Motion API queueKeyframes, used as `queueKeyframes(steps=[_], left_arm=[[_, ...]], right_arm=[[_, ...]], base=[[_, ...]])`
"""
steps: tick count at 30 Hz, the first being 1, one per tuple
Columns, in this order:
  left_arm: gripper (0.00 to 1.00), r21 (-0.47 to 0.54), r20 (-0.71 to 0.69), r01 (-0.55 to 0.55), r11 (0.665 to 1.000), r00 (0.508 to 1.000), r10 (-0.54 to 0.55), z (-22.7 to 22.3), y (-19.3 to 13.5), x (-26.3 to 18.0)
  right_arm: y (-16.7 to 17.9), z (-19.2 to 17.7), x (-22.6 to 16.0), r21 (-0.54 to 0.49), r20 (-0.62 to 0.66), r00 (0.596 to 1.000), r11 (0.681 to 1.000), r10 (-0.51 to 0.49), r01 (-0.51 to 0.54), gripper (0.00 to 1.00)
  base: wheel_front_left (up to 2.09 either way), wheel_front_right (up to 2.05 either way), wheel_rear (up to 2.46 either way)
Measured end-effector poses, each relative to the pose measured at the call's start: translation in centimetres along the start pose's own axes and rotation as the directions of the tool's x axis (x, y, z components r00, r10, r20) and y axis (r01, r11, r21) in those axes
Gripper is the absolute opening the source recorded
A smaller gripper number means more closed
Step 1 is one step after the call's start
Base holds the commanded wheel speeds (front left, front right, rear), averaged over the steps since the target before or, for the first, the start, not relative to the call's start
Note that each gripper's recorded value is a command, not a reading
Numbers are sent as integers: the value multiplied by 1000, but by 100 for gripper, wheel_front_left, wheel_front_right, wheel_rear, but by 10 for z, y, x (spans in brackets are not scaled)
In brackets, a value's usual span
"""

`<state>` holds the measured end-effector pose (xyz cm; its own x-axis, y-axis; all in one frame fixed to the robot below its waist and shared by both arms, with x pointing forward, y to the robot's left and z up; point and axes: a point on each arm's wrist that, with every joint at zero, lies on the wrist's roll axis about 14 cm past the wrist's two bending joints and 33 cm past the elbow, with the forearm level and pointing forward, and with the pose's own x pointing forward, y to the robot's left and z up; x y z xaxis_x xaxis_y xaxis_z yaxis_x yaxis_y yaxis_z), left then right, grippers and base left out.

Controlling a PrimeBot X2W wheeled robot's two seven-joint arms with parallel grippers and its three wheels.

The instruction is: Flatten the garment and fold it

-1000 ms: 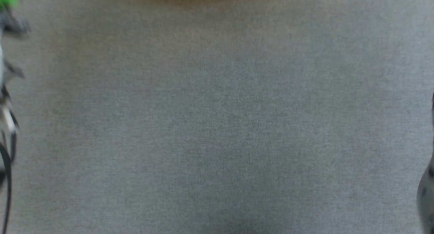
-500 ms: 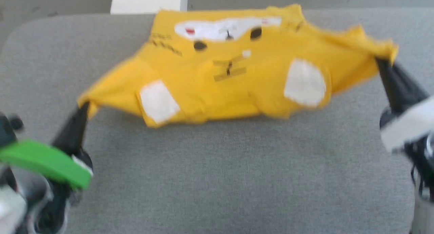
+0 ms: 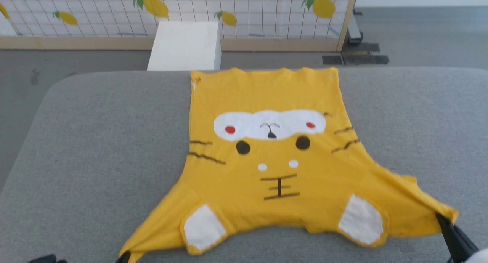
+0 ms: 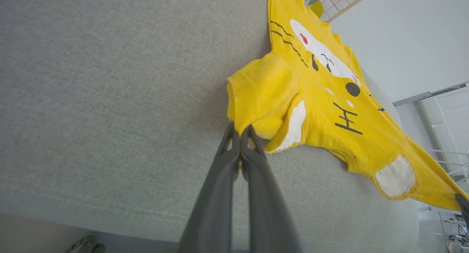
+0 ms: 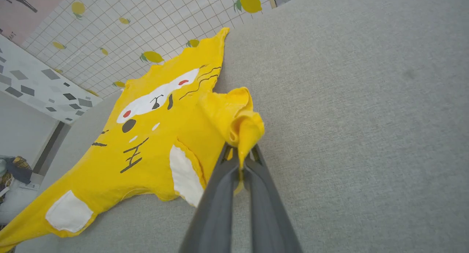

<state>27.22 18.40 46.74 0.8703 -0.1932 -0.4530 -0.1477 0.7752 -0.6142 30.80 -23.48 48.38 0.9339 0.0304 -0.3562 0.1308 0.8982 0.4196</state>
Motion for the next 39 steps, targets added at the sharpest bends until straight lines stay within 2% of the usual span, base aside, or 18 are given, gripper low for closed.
queueKeyframes(steps=[6, 12, 18, 23, 33, 34, 35, 36, 37, 39], left_arm=[[0, 0, -28, -54, 999, 998, 54, -9, 23, -25], [0, -13, -21, -72, 997, 997, 72, -6, 29, -34], [0, 13, 7, -41, 999, 999, 40, 5, 19, -27], [0, 64, 13, 35, 997, 999, -36, 15, -5, -12], [0, 104, 14, 70, 992, 997, -72, 22, -18, 3], [0, 107, 17, 71, 992, 997, -74, 23, -19, 3], [0, 110, 18, 73, 991, 997, -75, 23, -20, 2], [0, 112, 21, 73, 991, 997, -76, 23, -20, 2], [0, 114, 23, 73, 991, 997, -76, 23, -21, 1], [0, 114, 25, 78, 990, 996, -81, 24, -23, 1]], right_arm=[[-22, -27, -27, 68, -50, 998, 996, -48, 52, 0], [-33, -36, -36, 69, -66, 994, 994, -82, 87, 0], [-21, -49, -24, -75, -112, 990, 994, -86, 78, 0], [-20, -76, -5, -178, -198, 974, 981, -110, 74, 0], [-40, -121, 11, -160, -292, 943, 980, -159, 116, 0], [-40, -123, 13, -160, -295, 942, 980, -161, 118, 10], [-42, -124, 13, -162, -298, 940, 979, -165, 120, 35], [-42, -125, 14, -162, -298, 940, 979, -166, 121, 85], [-42, -123, 15, -160, -291, 942, 979, -165, 122, 100], [-41, -119, 16, -161, -281, 946, 980, -163, 121, 100]], base=[[0, 0, 0], [0, 0, 0], [0, 0, 0], [0, 0, 0], [0, 0, 0], [0, 0, 0], [0, 0, 0], [0, 0, 0], [0, 0, 0], [0, 0, 0]])
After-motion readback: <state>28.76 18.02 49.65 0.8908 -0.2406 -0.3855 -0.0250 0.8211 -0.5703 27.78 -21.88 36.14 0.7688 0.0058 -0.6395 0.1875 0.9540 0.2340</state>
